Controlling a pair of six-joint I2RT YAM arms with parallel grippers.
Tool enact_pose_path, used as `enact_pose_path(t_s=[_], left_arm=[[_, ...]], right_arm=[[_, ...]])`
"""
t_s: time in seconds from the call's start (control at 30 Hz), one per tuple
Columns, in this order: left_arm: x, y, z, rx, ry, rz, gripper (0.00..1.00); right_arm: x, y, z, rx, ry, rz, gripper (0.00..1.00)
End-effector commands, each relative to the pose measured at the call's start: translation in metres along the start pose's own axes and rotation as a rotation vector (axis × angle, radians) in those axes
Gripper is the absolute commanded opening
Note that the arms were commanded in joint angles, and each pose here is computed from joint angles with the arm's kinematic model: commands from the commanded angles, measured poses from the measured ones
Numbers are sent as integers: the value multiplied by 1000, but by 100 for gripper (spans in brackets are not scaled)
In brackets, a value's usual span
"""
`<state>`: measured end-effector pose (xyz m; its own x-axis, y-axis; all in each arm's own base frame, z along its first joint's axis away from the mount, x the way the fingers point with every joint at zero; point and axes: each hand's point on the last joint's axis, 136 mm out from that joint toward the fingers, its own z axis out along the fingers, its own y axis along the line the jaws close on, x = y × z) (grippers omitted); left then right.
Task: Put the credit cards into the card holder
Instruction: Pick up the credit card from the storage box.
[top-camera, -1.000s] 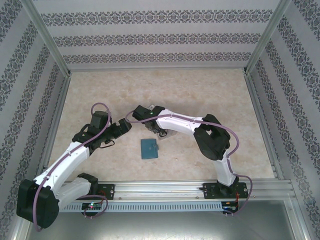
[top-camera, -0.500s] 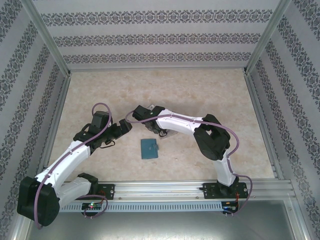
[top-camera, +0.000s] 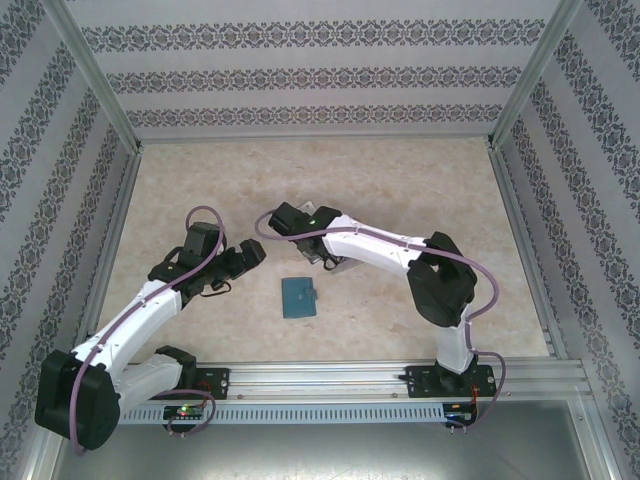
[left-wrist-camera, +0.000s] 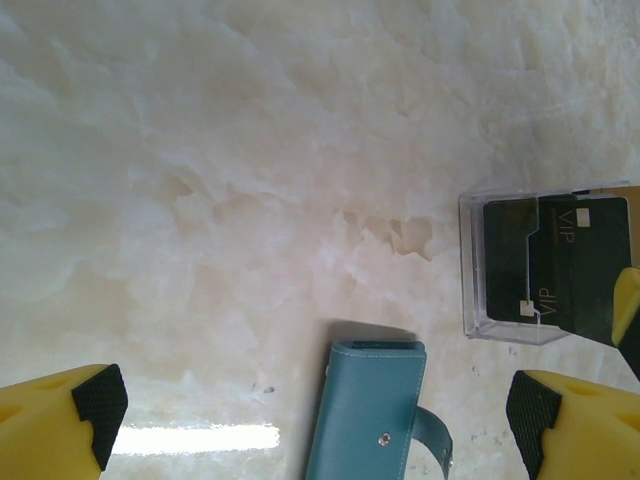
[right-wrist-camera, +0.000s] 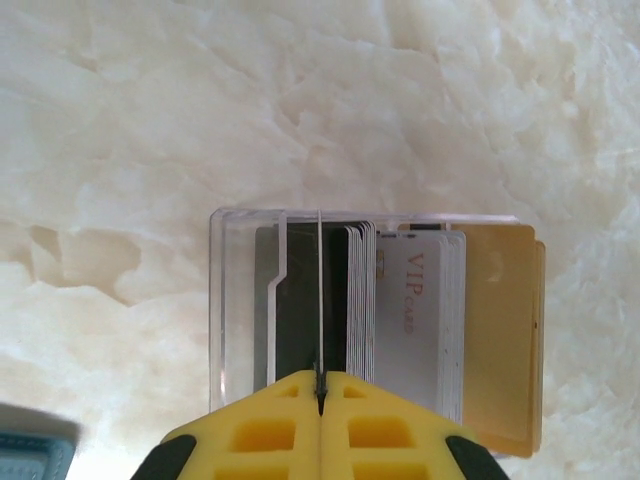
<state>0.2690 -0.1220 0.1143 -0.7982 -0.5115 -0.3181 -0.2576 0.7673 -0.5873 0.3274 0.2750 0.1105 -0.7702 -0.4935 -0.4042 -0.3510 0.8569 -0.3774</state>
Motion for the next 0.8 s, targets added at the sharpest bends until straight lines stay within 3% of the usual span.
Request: enact_pose_path(t_s=[0.0, 0.17, 0.33, 0.5, 0.77], left_arm=[[-3, -23, 1, 93, 14, 24, 99], [1, -71, 3, 317, 101, 45, 100], [-4, -128, -5, 587, 189, 29, 95], [-11, -160, -8, 695, 232, 41, 90], [0, -208, 5, 790, 322, 68, 81]], right_arm=[[-4, -11, -26, -54, -42, 104, 1], [-13, -23, -72, -241, -169, 328, 0], [-13, -39, -101, -566, -273, 670, 0], [-12, -53, -113, -888, -372, 979, 0], [-5, -55, -123, -1022, -355, 1046, 0]])
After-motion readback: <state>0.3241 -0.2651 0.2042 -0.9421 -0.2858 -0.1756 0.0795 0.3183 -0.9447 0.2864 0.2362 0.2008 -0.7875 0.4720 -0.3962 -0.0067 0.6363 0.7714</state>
